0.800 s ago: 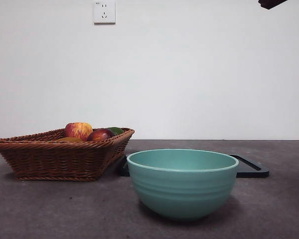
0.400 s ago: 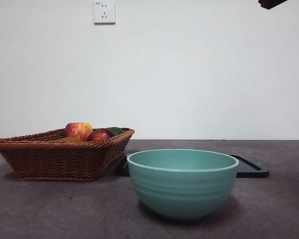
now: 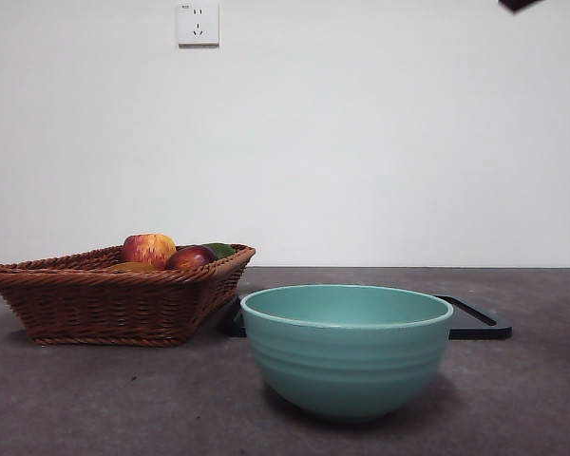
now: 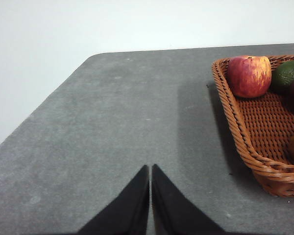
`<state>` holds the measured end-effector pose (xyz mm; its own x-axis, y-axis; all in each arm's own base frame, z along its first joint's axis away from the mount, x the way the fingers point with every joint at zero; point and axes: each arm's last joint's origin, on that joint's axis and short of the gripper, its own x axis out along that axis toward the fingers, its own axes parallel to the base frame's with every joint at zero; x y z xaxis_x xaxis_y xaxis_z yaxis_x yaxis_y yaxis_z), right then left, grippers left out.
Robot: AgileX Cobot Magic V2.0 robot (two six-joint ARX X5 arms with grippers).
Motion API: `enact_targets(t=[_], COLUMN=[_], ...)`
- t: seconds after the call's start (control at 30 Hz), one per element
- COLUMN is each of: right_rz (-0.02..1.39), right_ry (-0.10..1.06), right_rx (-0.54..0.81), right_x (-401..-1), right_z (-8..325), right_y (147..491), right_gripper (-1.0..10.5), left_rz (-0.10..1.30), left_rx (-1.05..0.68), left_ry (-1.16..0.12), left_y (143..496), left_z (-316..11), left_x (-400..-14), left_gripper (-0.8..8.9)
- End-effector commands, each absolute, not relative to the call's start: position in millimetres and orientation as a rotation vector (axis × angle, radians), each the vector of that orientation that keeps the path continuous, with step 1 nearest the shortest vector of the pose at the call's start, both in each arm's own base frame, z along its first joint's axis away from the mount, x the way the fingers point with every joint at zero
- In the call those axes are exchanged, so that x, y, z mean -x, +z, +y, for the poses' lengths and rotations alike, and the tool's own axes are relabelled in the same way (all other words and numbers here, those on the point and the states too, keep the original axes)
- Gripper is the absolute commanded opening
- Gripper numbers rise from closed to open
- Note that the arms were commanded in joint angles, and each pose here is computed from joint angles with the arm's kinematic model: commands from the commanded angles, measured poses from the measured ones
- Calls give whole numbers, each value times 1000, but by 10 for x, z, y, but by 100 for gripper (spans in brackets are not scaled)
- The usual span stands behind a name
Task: Pick up the wifruite, put it on the bowl, pick up the plate, put it on desk
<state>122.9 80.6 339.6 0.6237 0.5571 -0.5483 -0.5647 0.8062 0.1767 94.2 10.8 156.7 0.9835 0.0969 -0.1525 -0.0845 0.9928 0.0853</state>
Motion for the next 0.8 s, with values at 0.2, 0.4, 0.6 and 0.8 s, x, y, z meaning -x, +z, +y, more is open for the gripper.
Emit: enact_targets(t=[0.2, 0.4, 0.6, 0.8], right_rz=[290, 110, -20, -31], right_ry=[411, 284, 208, 168], right_rx=[-25, -13, -13, -13], right_x=[-1253, -1139, -1031, -971], right_z=[403, 207, 110, 76], right_y=[3361, 3031, 2614, 2267], right_gripper=[9, 9, 9, 9], left_rz=[183, 183, 183, 183], left_rx=[-72, -72, -72, -72], left_ry=[97, 97, 97, 97], left_y=[1491, 1492, 1491, 1492], left_z=[113, 113, 113, 113], left_x=[-949, -949, -949, -949], left_gripper=[7, 7, 7, 7])
